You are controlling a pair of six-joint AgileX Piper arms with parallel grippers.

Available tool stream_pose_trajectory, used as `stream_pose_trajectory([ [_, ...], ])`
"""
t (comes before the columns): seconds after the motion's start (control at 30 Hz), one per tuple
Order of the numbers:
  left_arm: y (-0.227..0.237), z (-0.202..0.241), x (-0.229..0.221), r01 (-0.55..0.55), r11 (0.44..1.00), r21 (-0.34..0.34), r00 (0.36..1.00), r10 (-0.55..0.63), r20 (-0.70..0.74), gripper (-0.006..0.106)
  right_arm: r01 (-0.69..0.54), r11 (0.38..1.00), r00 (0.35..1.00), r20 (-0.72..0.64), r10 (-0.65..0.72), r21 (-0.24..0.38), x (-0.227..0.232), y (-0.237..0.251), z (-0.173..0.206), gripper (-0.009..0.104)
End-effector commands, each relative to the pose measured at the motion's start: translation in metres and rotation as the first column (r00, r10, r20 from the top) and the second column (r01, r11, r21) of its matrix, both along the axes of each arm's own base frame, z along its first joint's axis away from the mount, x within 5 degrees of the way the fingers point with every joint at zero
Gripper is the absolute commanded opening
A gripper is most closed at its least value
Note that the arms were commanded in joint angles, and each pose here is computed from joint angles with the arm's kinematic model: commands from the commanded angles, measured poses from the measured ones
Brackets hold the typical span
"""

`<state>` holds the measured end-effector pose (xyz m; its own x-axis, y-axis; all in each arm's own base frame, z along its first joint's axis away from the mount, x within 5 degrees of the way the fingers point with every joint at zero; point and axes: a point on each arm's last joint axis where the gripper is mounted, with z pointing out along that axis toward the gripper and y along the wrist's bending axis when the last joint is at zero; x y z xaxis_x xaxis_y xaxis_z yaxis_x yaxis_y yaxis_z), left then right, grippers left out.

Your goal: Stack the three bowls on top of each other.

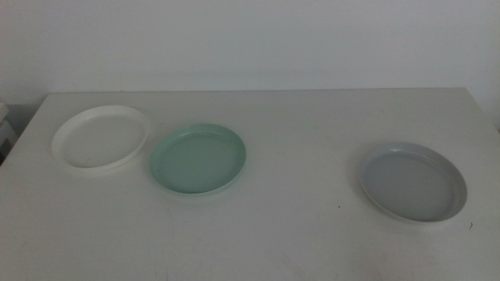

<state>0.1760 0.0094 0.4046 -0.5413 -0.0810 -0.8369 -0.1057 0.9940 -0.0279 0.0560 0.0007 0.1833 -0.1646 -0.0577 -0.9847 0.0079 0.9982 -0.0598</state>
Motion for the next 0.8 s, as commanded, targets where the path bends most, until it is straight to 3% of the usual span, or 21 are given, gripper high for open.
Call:
stream_pose_trajectory([
  [0.0,-0.001,0.026,0.009,0.015,1.0,-0.006,0.997,-0.014,0.073,0.105,0.021,1.0,0.998,0.06,-0.02,-0.011,0.002,-0.002,0.007,0.058],
  [0.2,-0.004,0.036,0.038,0.051,0.998,-0.029,0.997,-0.049,0.059,0.105,0.021,1.0,0.998,0.06,-0.02,-0.011,0.002,-0.002,0.007,0.058],
  [0.43,-0.004,0.024,0.065,0.067,0.998,-0.009,0.996,-0.066,0.057,0.105,0.021,1.0,0.998,0.06,-0.02,-0.011,0.002,-0.002,0.007,0.058],
  [0.77,-0.013,-0.022,0.111,0.078,0.984,-0.161,0.977,-0.108,-0.185,0.105,0.021,1.0,0.998,0.06,-0.02,-0.011,0.002,-0.002,0.007,0.058],
])
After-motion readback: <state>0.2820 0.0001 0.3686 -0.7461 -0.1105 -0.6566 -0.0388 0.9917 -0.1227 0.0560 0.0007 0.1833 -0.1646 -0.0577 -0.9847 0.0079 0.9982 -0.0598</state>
